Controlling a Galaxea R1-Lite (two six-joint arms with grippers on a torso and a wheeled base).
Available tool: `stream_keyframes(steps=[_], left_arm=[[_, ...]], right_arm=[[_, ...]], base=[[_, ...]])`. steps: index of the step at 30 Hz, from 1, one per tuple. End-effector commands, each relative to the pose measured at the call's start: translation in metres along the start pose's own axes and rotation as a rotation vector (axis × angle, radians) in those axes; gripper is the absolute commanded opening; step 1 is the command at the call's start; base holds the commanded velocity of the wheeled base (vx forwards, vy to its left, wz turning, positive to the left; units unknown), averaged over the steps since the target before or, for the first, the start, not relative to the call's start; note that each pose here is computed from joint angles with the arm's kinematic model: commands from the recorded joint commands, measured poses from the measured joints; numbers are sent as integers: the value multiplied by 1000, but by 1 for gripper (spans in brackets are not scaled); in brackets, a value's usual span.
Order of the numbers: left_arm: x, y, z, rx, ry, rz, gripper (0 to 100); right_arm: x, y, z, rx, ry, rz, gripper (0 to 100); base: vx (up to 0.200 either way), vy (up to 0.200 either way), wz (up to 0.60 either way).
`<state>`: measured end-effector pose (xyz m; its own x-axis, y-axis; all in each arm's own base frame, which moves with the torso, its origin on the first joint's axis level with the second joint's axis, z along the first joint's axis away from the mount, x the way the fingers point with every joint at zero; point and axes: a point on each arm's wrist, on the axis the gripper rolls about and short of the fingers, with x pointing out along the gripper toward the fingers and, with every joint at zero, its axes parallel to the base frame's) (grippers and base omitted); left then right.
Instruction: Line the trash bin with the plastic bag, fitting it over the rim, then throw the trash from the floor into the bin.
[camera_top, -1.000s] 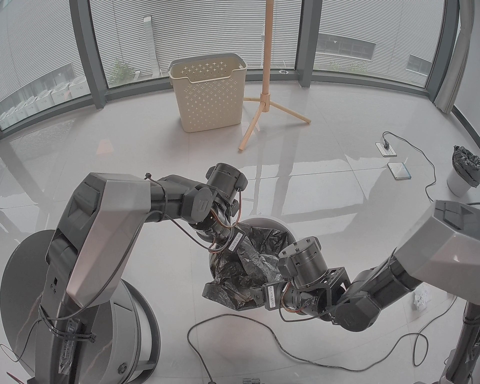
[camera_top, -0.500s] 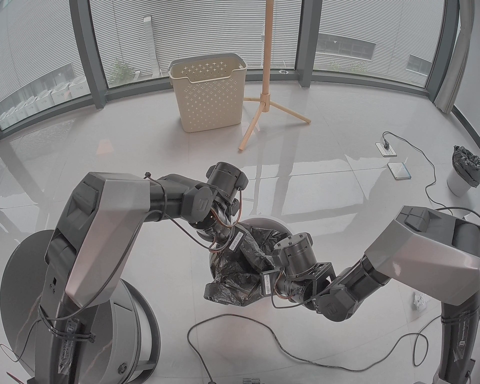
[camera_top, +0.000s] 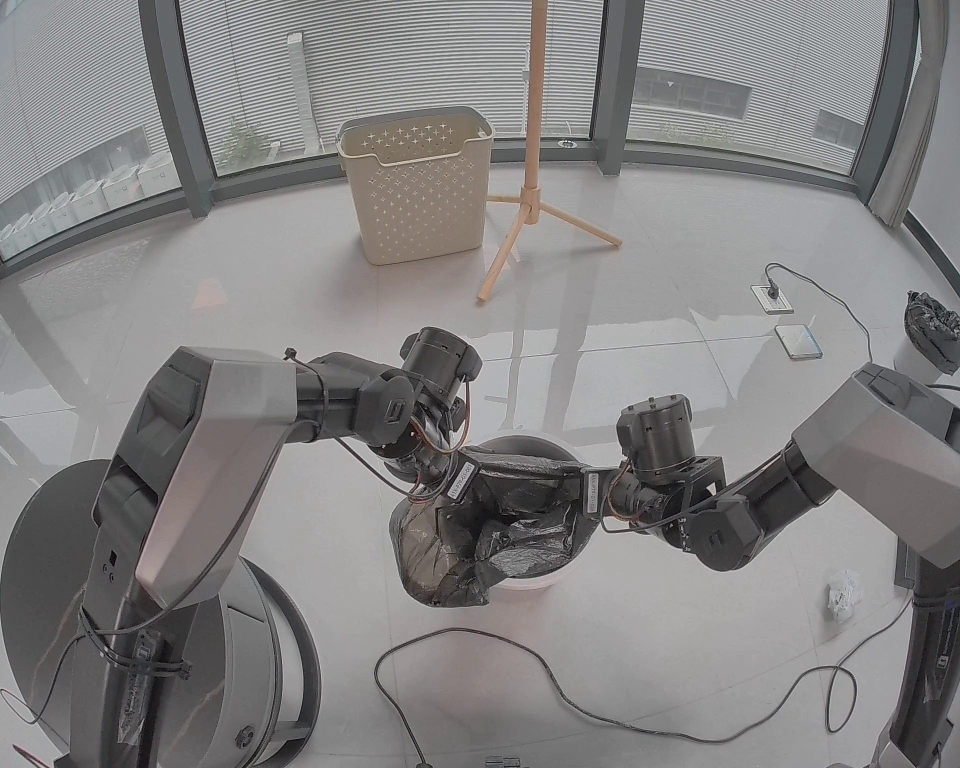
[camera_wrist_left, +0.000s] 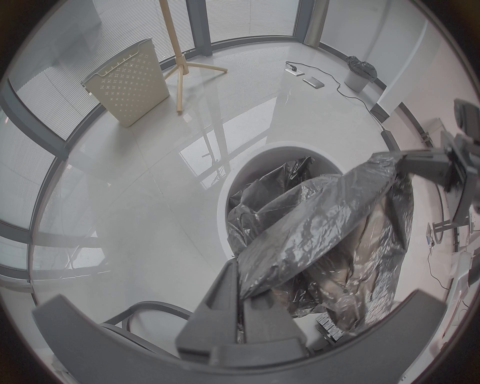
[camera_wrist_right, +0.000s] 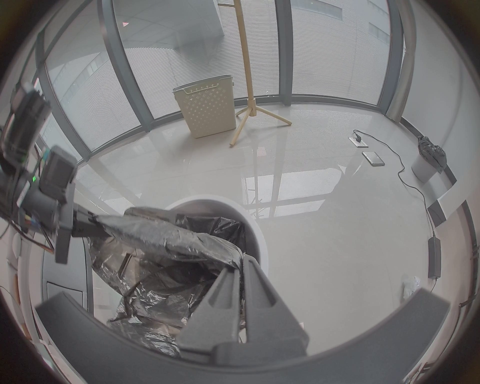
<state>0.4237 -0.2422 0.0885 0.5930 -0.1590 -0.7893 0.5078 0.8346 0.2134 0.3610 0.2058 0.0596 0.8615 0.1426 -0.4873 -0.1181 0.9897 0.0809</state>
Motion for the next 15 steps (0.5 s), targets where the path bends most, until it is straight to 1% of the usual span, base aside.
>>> stream_keyframes(steps=[1, 6, 9, 10, 12, 13, 15], left_arm=[[10, 1, -5, -1, 21, 2, 0], [16, 0, -7, -2, 22, -1, 0], [26, -2, -7, -8, -5, 9, 0], [32, -2, -7, -12, -29, 17, 0], [33, -2, -6, -14, -40, 20, 0], [33, -2, -3, -17, -65, 30, 0], [32, -2, -1, -19, -82, 41, 0]], right_arm=[[-7, -13, 14, 22, -29, -16, 0], [-8, -23, 15, 10, -18, -36, 0], [-9, -25, 15, 6, -13, -23, 0], [-8, -26, 15, 4, -12, -19, 0], [-8, -26, 15, 2, -10, -18, 0], [-7, -25, 14, -1, -8, -16, 0], [-6, -24, 12, -3, -3, -16, 0]], base=[[0, 0, 0], [0, 0, 0], [0, 0, 0], [0, 0, 0], [0, 0, 0], [0, 0, 0], [0, 0, 0]])
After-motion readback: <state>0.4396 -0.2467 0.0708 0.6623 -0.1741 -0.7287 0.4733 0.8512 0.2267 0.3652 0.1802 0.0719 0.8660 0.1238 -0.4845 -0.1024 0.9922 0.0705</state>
